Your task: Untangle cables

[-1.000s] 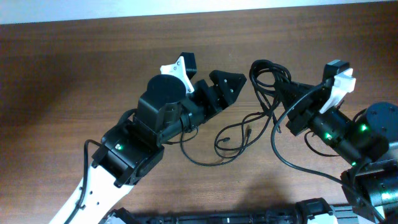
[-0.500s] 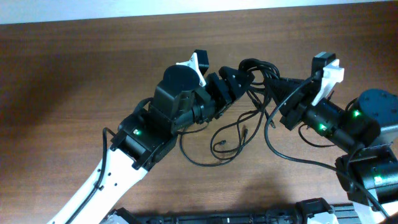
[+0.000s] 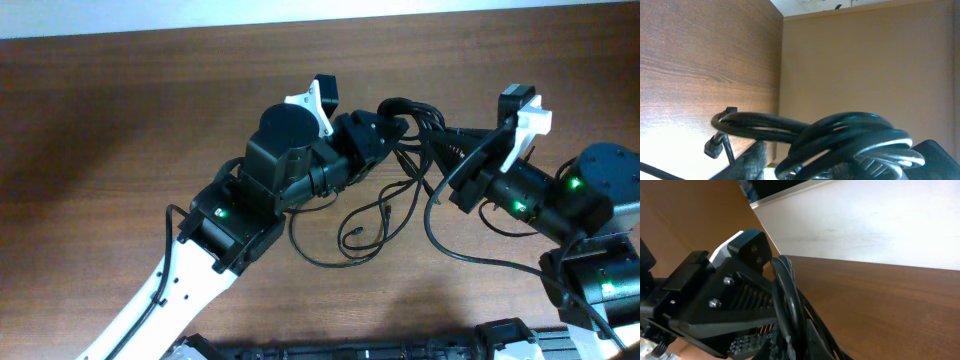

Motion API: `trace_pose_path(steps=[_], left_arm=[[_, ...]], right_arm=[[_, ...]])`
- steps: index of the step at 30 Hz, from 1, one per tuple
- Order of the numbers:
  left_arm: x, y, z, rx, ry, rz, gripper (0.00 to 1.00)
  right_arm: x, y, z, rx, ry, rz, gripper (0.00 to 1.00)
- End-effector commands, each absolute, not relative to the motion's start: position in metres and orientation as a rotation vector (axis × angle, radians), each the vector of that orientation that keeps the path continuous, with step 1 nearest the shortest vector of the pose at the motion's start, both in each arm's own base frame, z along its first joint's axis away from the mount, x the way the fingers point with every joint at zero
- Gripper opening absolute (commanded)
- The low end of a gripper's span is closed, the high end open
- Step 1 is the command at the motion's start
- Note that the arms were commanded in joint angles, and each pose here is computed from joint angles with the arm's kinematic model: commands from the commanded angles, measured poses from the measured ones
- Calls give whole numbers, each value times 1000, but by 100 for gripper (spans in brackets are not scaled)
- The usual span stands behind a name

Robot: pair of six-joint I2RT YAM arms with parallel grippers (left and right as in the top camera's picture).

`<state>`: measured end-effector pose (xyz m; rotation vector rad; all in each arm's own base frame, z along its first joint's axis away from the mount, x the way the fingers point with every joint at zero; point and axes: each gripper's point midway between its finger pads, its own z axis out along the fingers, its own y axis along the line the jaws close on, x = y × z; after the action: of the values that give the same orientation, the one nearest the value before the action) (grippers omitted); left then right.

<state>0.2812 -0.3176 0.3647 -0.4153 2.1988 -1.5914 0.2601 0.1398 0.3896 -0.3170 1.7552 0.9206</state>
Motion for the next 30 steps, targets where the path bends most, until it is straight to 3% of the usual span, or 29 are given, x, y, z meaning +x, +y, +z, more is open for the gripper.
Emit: trace_pose_path(steps=[1, 4, 5, 7, 14, 16, 20, 23, 26, 30], left_arm=[[282, -319, 374, -398, 2175, -1604, 30], [283, -319, 376, -394, 2169, -1609, 26], [283, -320, 376, -394, 2168, -1609, 21], [283, -319, 376, -395, 2167, -1609, 2], [284, -319, 376, -340, 2158, -1576, 0], [287, -317, 376, -242, 2132, -1503, 0], [292, -312, 371, 35, 2073, -1284, 0], [291, -308, 359, 241, 2058, -1120, 0], [289, -305, 348, 386, 2054, -1002, 0], [298, -288, 331, 318, 2116, -865, 0]], right_arm=[[252, 145, 396, -355, 1733, 968, 4], [249, 147, 397, -370, 1731, 983, 4], [250, 147, 396, -370, 1734, 984, 4], [251, 148, 395, -371, 1739, 988, 4], [257, 149, 385, -382, 1769, 976, 8], [257, 149, 383, -411, 1765, 950, 17], [257, 147, 375, -482, 1766, 880, 54], [264, 138, 365, -439, 1807, 801, 67], [269, 131, 358, -437, 1828, 728, 70], [265, 132, 350, -566, 1810, 641, 68]])
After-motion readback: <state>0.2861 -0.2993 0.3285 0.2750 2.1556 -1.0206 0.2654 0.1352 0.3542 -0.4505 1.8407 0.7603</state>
